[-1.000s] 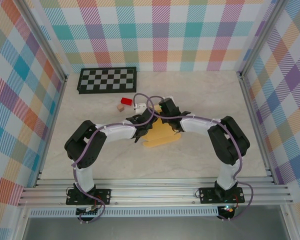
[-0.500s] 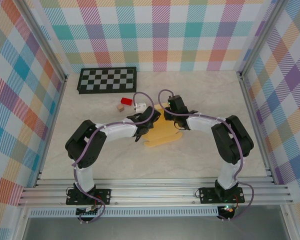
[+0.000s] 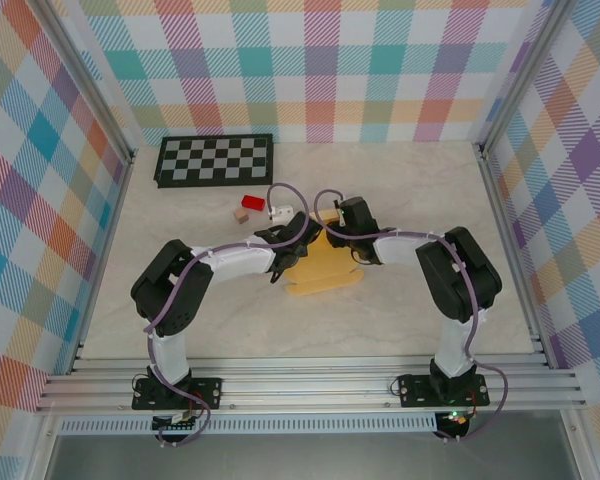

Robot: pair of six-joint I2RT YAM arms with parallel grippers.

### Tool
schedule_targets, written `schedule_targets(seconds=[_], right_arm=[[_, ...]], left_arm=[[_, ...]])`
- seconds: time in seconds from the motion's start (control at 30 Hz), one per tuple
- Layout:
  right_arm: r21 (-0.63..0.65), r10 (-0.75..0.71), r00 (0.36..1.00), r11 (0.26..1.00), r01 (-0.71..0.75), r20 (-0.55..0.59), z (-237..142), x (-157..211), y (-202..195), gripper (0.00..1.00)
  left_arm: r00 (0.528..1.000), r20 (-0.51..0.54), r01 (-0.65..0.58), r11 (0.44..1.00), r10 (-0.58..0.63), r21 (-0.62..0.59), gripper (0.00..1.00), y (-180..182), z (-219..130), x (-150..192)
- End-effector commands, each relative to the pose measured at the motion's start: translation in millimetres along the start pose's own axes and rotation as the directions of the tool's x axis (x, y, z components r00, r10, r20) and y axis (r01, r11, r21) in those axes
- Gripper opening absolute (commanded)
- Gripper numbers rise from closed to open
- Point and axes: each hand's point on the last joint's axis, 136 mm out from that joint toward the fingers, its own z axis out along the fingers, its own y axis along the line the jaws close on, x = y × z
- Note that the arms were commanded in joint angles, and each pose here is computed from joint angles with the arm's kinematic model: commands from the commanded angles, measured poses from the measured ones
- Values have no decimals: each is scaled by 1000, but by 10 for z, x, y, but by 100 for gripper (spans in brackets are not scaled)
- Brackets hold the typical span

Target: Fold the paper box

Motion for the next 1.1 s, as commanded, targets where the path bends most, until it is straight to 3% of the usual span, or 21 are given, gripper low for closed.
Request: schedule_targets(seconds=[0.0, 0.1, 0.27, 0.53, 0.6, 0.67, 0.87, 1.07], right_arm=[[-12, -11, 1000, 1000, 11, -10, 57, 57, 20, 25], [90, 29, 1000, 996, -28, -5, 40, 52, -154, 0], [425, 73, 995, 904, -37, -69, -137, 154, -556, 0], [511, 141, 988, 855, -88, -64, -293, 223, -678, 3], [491, 151, 986, 865, -101, -64, -271, 184, -636, 6], [386, 162, 985, 914, -125, -65, -212, 125, -475, 18], [144, 191, 980, 972, -183, -46, -286, -61, -183, 35], [-18, 45, 999, 999, -45, 12, -414, -226, -62, 44]], left_arm=[[997, -75, -12, 1000, 14, 25, 1, -69, -48, 157], [995, -95, 17, 999, -13, 43, 1, -106, -79, 160], [989, -131, 70, 996, -64, 46, 1, -147, -144, 137], [989, -131, 63, 998, -62, 7, 2, -127, -104, 120], [989, -136, 62, 998, -60, 8, 2, -138, -86, 137], [989, -139, 50, 999, -50, -2, 2, -131, -63, 150], [989, -145, 16, 999, -21, -37, 2, -59, 11, 219], [988, -154, 12, 999, -18, -44, 2, -27, 37, 249]])
